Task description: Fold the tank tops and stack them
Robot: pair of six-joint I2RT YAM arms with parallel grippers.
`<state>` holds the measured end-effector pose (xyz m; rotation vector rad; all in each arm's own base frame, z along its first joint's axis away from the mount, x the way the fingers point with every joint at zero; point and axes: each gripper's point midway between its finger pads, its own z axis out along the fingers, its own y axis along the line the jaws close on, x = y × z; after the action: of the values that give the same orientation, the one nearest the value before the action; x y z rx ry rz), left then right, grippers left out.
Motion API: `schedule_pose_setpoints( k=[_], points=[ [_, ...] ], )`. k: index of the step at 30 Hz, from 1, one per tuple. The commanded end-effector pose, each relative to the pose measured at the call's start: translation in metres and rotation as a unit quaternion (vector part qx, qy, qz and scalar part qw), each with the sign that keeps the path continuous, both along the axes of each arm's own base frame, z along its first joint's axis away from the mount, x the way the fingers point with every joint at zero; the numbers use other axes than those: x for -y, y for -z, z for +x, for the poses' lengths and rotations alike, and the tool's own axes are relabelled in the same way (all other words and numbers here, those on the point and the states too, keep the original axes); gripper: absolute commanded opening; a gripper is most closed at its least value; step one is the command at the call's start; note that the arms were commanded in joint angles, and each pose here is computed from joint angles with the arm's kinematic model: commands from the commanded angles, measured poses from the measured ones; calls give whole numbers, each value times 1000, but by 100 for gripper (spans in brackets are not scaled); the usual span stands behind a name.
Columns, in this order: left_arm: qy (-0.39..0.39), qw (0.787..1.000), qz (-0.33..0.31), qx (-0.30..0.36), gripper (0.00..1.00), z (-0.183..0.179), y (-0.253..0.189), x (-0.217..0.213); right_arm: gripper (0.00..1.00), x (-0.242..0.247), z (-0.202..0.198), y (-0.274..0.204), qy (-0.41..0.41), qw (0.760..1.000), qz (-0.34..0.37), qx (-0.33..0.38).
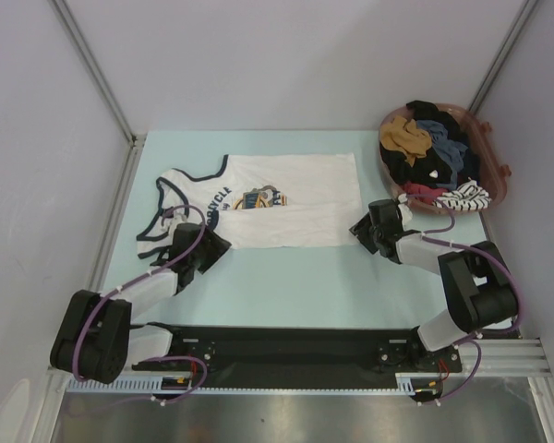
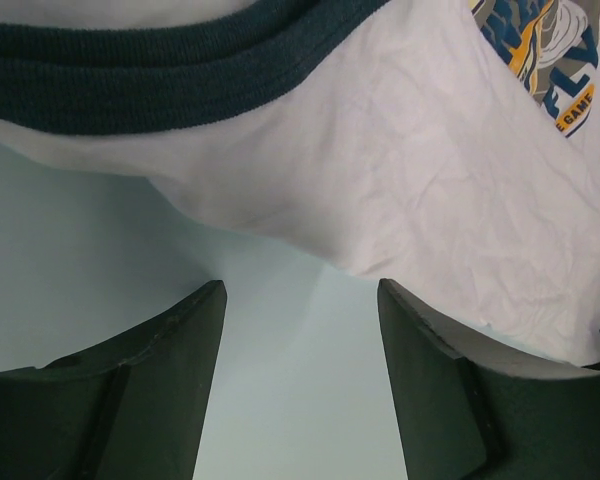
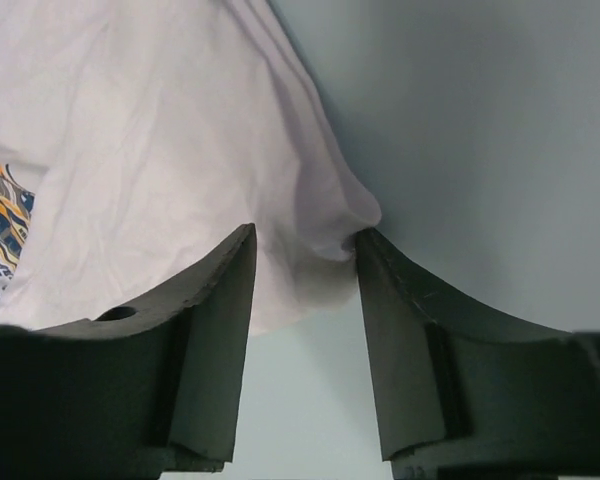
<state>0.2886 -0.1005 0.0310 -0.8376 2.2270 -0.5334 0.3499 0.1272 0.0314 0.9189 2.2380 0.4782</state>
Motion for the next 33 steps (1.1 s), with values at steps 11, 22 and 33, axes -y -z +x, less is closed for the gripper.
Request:
schedule_pose_setpoints(
  k=[11,22,33],
  points=[
    [-87,995,37,19,66,16,-5,-37,5,15,5,-1,23,999,-43,-4],
    [-112,992,46,19,45,45,-3,-46,0,15,-4,-4,11,999,-42,1],
    [-87,994,60,-4,0,21,-1,-51,0,25,-24,0,-13,997,-71,-35]
  ],
)
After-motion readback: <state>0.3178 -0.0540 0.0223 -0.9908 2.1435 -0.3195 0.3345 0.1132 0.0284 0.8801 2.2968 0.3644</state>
